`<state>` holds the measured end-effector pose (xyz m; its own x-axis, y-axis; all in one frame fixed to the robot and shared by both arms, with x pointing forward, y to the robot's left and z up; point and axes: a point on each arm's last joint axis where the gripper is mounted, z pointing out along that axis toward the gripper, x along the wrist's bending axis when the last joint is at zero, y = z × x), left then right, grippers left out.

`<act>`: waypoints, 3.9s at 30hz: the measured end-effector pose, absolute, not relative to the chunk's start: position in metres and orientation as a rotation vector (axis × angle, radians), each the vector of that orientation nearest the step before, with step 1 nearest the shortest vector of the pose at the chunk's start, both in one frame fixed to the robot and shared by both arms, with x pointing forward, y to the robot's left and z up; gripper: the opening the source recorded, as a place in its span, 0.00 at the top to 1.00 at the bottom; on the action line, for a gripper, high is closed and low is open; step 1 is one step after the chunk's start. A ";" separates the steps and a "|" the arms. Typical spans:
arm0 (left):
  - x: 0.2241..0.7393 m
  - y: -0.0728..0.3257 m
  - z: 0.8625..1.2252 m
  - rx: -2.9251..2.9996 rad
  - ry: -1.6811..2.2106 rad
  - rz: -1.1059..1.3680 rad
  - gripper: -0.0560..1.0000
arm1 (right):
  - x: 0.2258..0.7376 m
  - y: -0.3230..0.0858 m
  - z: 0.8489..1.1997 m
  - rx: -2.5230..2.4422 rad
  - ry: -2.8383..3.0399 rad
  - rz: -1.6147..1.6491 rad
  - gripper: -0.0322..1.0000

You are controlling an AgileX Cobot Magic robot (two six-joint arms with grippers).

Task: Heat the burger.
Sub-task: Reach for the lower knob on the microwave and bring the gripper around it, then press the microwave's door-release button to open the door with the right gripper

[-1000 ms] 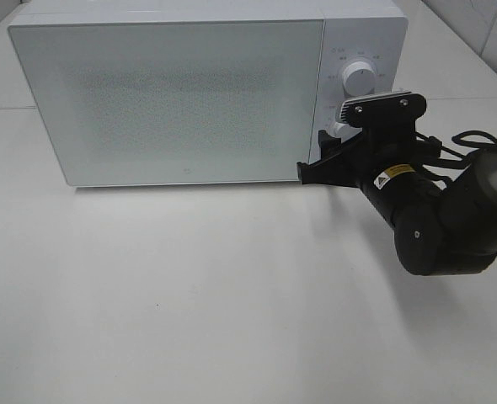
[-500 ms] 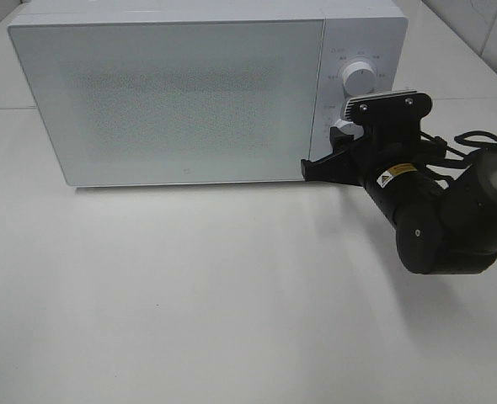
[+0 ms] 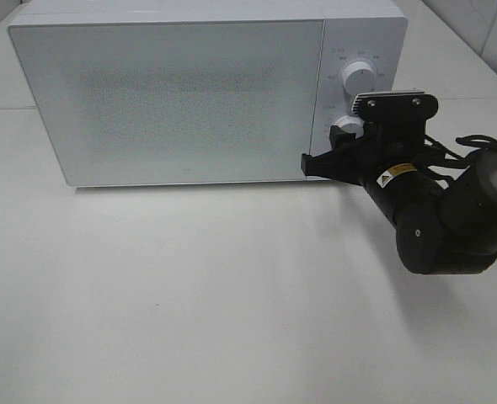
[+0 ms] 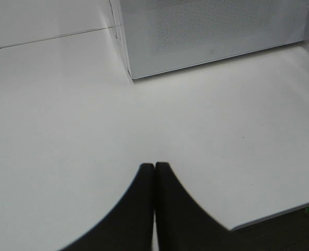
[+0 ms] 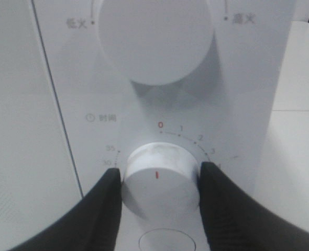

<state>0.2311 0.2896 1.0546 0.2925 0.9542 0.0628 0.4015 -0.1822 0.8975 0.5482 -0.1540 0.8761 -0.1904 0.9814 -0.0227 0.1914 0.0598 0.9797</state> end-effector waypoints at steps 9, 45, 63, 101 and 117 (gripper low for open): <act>0.231 0.290 1.055 1.740 1.234 0.847 0.95 | 0.548 -0.154 0.876 1.767 1.160 1.595 0.56; 0.231 0.290 1.055 1.740 1.234 0.847 0.95 | 0.548 -0.153 0.876 2.474 0.332 2.038 0.44; 0.231 0.290 1.055 1.740 1.234 0.847 0.95 | 0.518 -0.154 0.878 2.172 1.018 1.870 0.36; 0.231 0.290 1.055 1.740 1.234 0.847 0.95 | 0.515 -0.144 0.988 1.426 2.366 0.672 0.38; 0.231 0.290 1.055 1.740 1.234 0.847 0.95 | 0.528 -0.224 0.996 1.931 2.225 0.402 0.38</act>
